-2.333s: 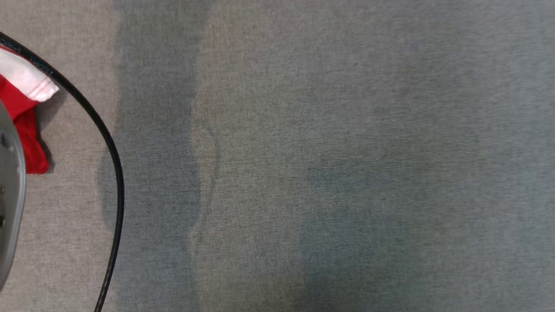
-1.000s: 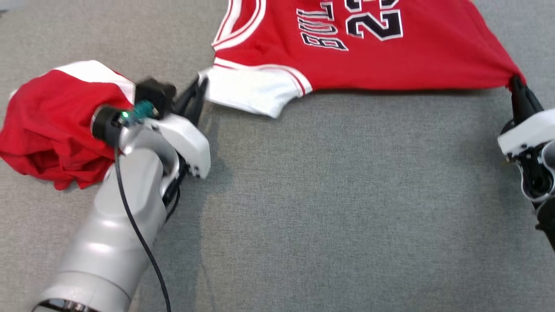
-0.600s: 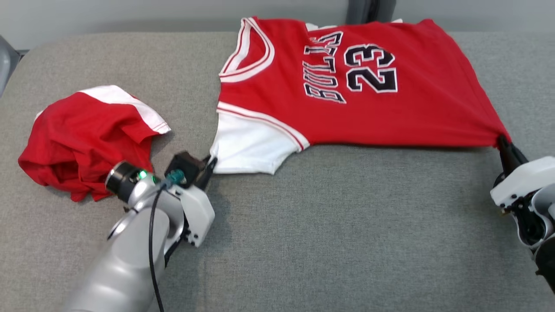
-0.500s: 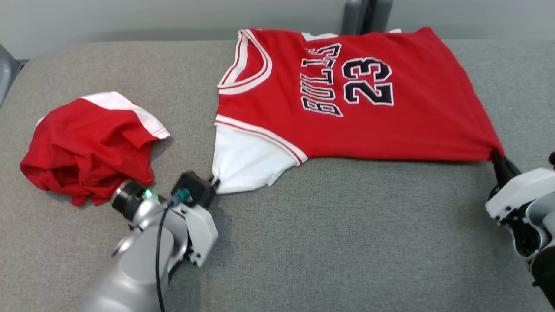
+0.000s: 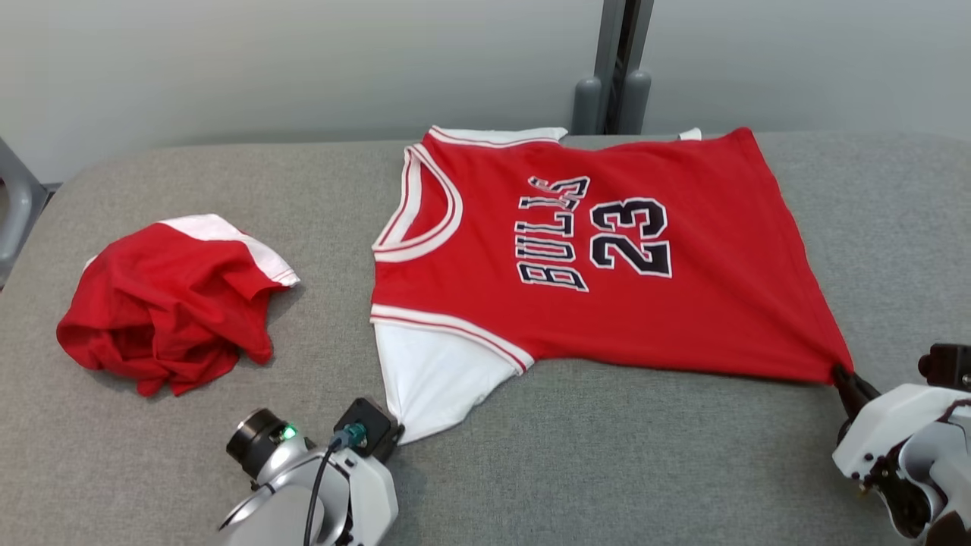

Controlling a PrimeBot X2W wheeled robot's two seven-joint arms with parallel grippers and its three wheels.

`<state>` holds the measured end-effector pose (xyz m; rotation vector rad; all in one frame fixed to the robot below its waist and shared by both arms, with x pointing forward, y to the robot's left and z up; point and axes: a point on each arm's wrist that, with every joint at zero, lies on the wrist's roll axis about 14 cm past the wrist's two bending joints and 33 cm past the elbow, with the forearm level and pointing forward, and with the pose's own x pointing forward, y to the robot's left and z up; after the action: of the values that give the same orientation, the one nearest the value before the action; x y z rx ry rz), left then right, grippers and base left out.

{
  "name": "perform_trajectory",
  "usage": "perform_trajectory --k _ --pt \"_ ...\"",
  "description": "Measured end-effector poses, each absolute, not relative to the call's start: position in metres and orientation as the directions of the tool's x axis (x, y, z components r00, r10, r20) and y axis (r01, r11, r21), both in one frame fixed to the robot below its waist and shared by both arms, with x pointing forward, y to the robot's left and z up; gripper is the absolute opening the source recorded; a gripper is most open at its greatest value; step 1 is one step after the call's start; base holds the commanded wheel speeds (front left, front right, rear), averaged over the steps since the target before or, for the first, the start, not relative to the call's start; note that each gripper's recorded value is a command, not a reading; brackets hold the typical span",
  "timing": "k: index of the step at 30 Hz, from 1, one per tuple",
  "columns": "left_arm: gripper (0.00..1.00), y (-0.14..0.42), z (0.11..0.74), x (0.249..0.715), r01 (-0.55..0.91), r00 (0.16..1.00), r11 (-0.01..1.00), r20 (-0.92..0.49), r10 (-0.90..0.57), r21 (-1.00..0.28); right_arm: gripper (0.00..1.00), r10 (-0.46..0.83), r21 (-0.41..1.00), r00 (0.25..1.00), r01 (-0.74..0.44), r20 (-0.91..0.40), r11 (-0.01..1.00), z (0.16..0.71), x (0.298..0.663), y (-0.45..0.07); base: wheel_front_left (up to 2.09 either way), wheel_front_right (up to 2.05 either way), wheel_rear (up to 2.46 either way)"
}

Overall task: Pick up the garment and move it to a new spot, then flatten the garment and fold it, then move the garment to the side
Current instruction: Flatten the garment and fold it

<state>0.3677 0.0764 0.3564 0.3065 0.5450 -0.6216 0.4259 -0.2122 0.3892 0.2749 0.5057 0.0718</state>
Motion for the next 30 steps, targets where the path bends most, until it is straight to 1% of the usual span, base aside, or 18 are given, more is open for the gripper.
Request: perform_trajectory --k 4,11,14,20,25,30 --pt "0.0 0.069 0.355 0.352 0.649 0.643 0.757 -0.587 -0.492 0.076 0.0 0.131 0.265 0.87 -0.001 -0.475 0.964 0.389 0.413 -0.217 0.0 0.0 0.0" --pt "0.0 0.06 0.358 0.329 0.704 0.566 0.709 -0.621 -0.543 0.022 0.0 0.122 0.224 0.871 -0.015 -0.475 0.974 0.395 0.4 -0.23 0.0 0.0 0.0" --pt "0.0 0.06 0.358 0.318 0.725 0.527 0.689 -0.643 -0.556 -0.001 0.0 0.12 0.206 0.873 -0.023 -0.473 0.978 0.398 0.398 -0.235 0.0 0.0 0.0" --pt "0.0 0.056 0.362 0.292 0.75 0.429 0.655 -0.684 -0.59 -0.095 0.0 0.125 0.171 0.87 -0.048 -0.476 0.984 0.402 0.392 -0.241 0.0 0.0 0.0" --pt "0.0 0.056 0.372 0.276 0.767 0.359 0.624 -0.706 -0.611 -0.15 0.0 0.144 0.164 0.845 -0.068 -0.514 0.984 0.4 0.386 -0.241 0.0 0.0 0.0" --pt "0.0 0.05 0.381 0.261 0.774 0.311 0.599 -0.7 -0.642 -0.205 0.0 0.174 0.186 0.79 -0.077 -0.588 0.98 0.389 0.369 -0.239 0.0 0.0 0.0"
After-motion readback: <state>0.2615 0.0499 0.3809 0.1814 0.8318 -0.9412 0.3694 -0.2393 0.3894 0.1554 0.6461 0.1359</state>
